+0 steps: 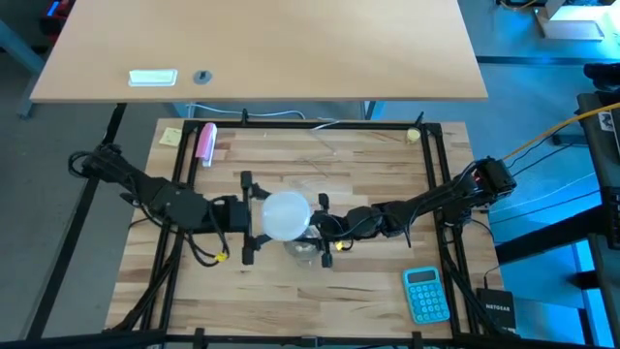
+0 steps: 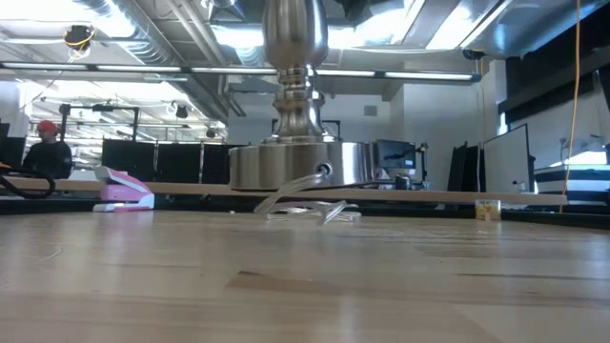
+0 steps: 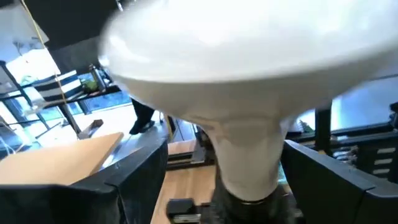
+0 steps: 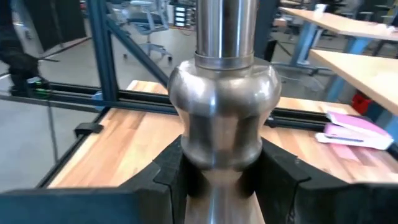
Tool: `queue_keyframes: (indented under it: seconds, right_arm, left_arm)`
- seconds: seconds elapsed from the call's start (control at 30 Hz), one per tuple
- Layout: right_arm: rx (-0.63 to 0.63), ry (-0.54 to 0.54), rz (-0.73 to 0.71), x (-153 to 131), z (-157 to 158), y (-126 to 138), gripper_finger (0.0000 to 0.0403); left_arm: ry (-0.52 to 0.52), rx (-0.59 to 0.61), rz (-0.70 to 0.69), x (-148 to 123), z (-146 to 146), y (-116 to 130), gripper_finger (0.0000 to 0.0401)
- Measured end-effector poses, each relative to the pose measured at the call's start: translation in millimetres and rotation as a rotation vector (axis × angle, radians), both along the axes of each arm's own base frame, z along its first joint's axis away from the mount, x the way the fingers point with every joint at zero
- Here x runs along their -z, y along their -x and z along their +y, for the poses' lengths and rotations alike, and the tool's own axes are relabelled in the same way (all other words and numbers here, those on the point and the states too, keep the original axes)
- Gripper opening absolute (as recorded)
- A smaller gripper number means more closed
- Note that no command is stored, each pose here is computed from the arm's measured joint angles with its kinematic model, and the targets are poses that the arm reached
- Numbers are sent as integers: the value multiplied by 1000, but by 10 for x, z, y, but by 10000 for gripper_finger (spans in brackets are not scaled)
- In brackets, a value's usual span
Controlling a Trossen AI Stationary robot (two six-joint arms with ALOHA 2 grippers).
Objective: Screw lightbulb
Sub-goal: Insert the light bulb into the lamp
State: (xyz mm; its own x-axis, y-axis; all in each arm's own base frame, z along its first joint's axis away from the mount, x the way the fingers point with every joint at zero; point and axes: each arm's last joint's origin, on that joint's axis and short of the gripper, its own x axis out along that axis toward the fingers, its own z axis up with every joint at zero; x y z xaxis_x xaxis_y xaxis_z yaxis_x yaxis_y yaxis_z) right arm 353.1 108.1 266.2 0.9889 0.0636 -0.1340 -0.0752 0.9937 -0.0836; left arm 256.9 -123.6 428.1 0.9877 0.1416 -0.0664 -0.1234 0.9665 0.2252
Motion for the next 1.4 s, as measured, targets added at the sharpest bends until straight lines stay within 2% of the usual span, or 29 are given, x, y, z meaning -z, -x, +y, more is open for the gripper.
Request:
queue_keyframes:
  seconds: [0.4,0.47,0.63,0.8,0.93,1.13,1.27,1.4]
  right_arm:
    - [126,-4,7,12,-42,0,138]
    - [155,-2,4,11,-50,1,138]
    - [257,-9,-1,12,-80,5,138]
    - [368,3,-10,10,-114,12,138]
    - [396,6,-12,10,-123,13,138]
    - [394,5,-11,13,-121,13,138]
    - [394,6,-10,14,-121,13,138]
    - [394,6,-10,14,-121,13,138]
  left_arm:
    - [82,-33,24,43,-117,84,300]
    - [99,-102,11,47,-139,104,300]
    - [74,-400,-25,145,-238,66,301]
    - [53,-548,-60,253,-288,-144,301]
    - [63,-577,-109,237,-279,-289,301]
    - [107,-604,-177,144,-165,-360,301]
    - [156,-531,-216,128,-76,-432,301]
    - [153,-532,-216,130,-29,-457,300]
